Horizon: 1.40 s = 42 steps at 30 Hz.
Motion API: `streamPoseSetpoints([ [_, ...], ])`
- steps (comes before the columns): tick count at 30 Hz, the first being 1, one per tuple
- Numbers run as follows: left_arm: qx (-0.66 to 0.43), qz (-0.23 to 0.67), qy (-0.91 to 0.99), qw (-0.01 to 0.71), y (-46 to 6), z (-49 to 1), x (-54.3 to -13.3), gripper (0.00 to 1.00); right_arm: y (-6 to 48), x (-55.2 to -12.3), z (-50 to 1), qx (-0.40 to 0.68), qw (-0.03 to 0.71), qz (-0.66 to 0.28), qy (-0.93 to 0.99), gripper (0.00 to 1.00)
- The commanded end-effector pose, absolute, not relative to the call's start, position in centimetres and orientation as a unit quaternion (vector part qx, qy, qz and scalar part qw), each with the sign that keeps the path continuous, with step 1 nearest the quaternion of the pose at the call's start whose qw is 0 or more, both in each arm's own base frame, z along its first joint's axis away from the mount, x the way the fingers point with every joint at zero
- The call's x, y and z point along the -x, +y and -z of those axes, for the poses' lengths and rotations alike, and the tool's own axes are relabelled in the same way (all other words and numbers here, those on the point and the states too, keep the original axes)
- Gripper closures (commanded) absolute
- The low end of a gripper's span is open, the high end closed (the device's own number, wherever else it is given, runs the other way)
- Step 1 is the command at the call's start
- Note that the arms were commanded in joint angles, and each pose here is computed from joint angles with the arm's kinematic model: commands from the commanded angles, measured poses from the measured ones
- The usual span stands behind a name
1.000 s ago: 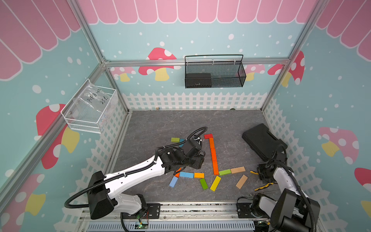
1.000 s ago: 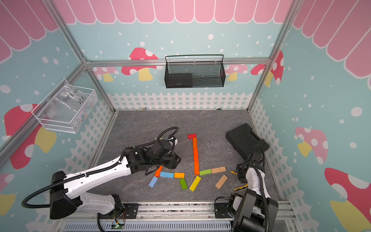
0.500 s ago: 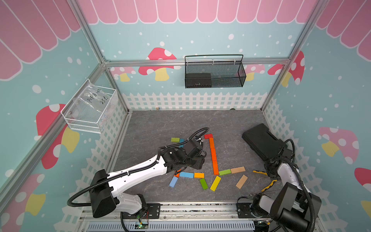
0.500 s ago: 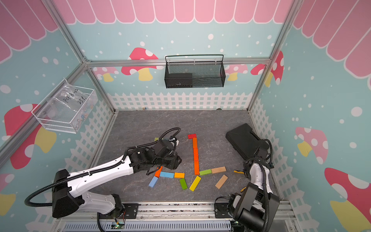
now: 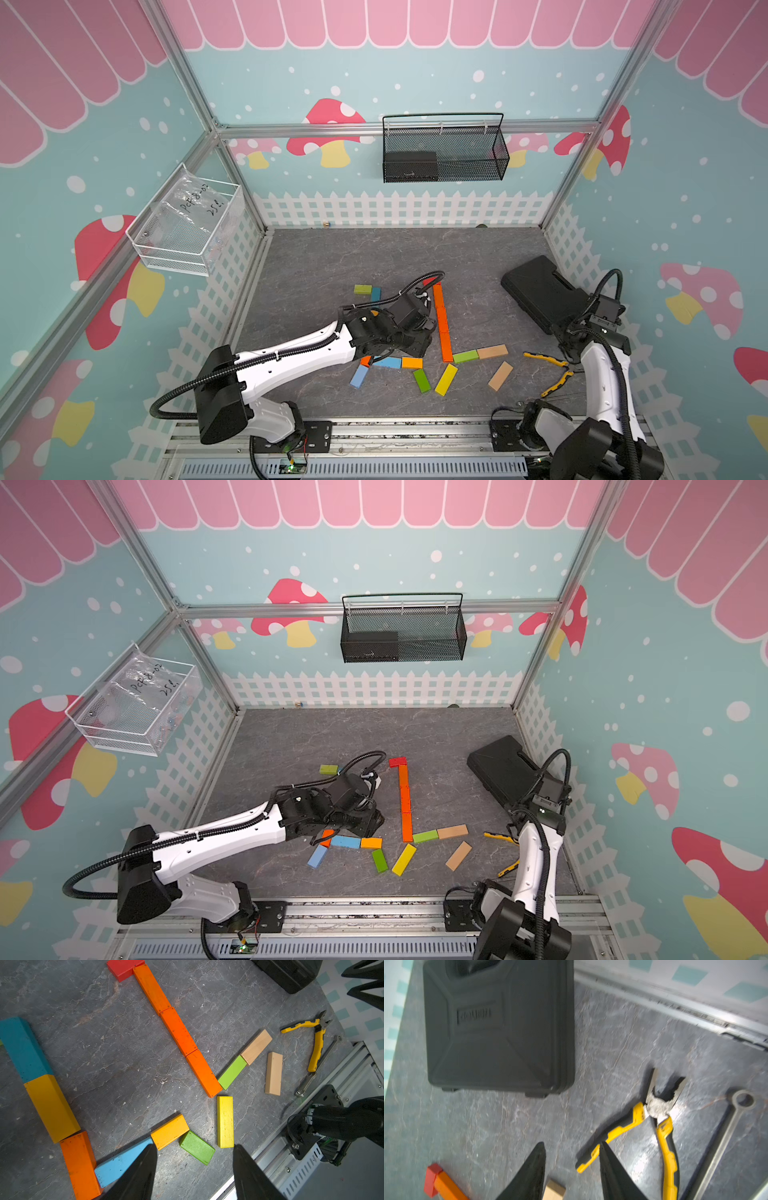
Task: Assemble a giraffe with building blocks
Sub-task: Move the distractor to the corner of the board, then pick up the building block from the center of the board.
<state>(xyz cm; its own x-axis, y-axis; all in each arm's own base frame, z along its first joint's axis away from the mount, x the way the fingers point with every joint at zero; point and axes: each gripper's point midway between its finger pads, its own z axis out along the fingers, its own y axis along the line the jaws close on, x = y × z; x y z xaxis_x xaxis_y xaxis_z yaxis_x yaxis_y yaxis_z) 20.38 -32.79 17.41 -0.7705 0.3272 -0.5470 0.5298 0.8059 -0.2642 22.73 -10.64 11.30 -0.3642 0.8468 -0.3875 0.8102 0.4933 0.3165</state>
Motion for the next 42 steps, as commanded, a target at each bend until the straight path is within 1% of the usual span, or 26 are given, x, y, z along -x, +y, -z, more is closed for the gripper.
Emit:
streamPoseSetpoints([
  [1,-0.236,0.213,0.912,0.259,-33.1,-18.2,-20.5,0.37,-6.5,-21.1,-9.5,-0.456,0.195,-0.049,0.867,0.53],
  [3,-0.233,0.211,0.912,0.262,-32.9,-18.3,-20.6,0.37,-4.7,-21.0,-8.9,-0.436,0.178,-0.055,0.880,0.52],
  [8,-0.225,0.210,0.914,0.266,-32.3,-18.4,-20.5,0.36,-2.7,-19.7,-8.2,-0.414,0.157,-0.049,0.895,0.52],
  [11,-0.224,0.206,0.914,0.269,-32.2,-18.4,-20.6,0.36,-1.2,-18.5,-6.9,-0.407,0.131,-0.056,0.902,0.52],
  [14,-0.224,0.205,0.913,0.271,-32.1,-18.4,-20.6,0.36,0.3,-18.1,-6.1,-0.392,0.122,-0.065,0.909,0.52],
  [22,-0.224,0.197,0.914,0.275,-31.8,-18.5,-20.8,0.36,3.5,-16.8,-3.9,-0.348,0.066,-0.066,0.933,0.51],
  [24,-0.224,0.197,0.913,0.278,-31.8,-18.6,-20.8,0.36,3.8,-16.6,-3.9,-0.343,0.057,-0.059,0.936,0.50],
  [28,-0.223,0.196,0.912,0.281,-31.6,-18.8,-21.0,0.36,4.1,-16.4,-3.7,-0.334,0.040,-0.048,0.940,0.41],
  [32,-0.222,0.194,0.912,0.284,-31.2,-18.9,-21.3,0.36,4.1,-16.3,-3.4,-0.336,0.024,-0.037,0.941,0.40],
  [36,-0.217,0.192,0.913,0.286,-30.7,-18.9,-21.6,0.36,3.9,-16.3,-3.2,-0.332,0.011,-0.023,0.943,0.41],
  [38,-0.217,0.191,0.913,0.288,-30.6,-19.0,-21.7,0.36,3.7,-16.3,-3.1,-0.333,0.009,-0.016,0.943,0.45],
  [42,-0.214,0.192,0.913,0.289,-30.3,-19.0,-22.0,0.36,3.7,-16.2,-2.4,-0.326,-0.003,-0.009,0.945,0.49],
])
